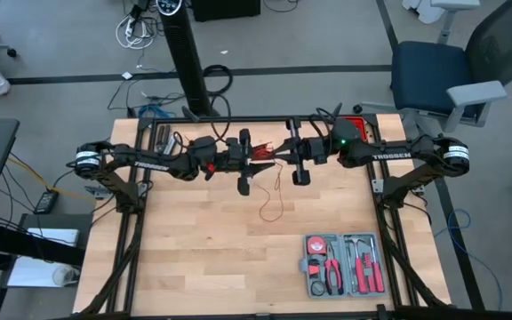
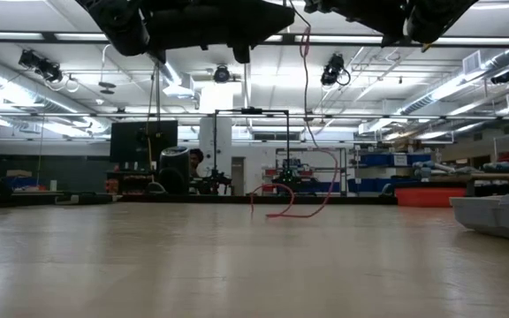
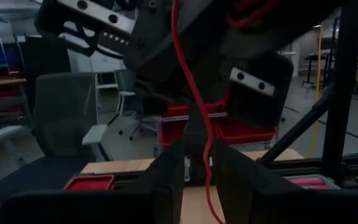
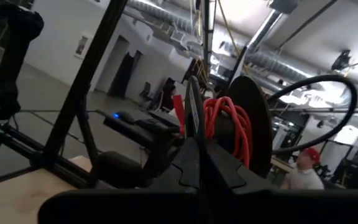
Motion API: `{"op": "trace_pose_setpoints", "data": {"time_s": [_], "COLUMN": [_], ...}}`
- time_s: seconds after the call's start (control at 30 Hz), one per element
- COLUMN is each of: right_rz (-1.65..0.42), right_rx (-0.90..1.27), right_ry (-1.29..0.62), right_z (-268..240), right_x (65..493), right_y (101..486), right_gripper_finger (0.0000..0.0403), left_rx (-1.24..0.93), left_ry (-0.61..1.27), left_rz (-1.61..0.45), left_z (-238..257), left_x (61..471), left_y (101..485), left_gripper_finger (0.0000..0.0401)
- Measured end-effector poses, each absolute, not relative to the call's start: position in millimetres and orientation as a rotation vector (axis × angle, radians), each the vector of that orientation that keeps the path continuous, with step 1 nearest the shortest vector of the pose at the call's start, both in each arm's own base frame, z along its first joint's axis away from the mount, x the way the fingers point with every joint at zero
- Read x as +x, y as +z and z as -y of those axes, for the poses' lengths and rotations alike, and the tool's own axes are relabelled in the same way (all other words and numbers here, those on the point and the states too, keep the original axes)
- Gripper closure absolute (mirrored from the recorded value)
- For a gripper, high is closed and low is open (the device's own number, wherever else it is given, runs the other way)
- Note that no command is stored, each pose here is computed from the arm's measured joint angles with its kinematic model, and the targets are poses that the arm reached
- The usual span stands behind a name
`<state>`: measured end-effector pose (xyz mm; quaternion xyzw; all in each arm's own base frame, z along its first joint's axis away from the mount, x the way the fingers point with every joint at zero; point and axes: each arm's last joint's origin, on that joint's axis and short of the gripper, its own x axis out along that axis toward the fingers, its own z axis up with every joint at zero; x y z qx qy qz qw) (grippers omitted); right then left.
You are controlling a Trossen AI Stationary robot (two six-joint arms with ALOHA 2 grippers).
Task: Coil cords
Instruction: Coil the wire
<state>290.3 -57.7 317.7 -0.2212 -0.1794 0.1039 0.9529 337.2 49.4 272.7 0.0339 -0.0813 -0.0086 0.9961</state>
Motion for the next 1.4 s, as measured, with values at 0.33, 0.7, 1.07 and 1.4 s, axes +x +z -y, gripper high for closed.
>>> {"op": "trace_pose_setpoints", "data": {"time_s": [0.33,0.7,1.07,1.4], "right_rz": [0.373,0.338,0.338,0.262], "right_rx": [-0.488,-0.465,-0.456,-0.373], "right_ry": [0.159,0.157,0.140,0.179], "right_z": [57.8,60.1,65.8,71.4], "right_x": [290.6,293.6,288.0,273.5], "right_y": [318.6,313.2,317.9,324.0], "right_gripper_finger": [0.0402,0.0402,0.0402,0.0402], "left_rx": [0.075,0.028,0.006,-0.002], "left_ry": [-0.022,0.086,0.088,0.078], "left_rz": [0.212,0.233,0.125,-0.009], "left_z": [-46.0,-48.6,-49.9,-55.5], "left_x": [337.4,343.4,352.2,344.6], "left_y": [276.5,273.8,266.6,265.3], "left_gripper_finger": [0.0316,0.0317,0.0398,0.0400]}}
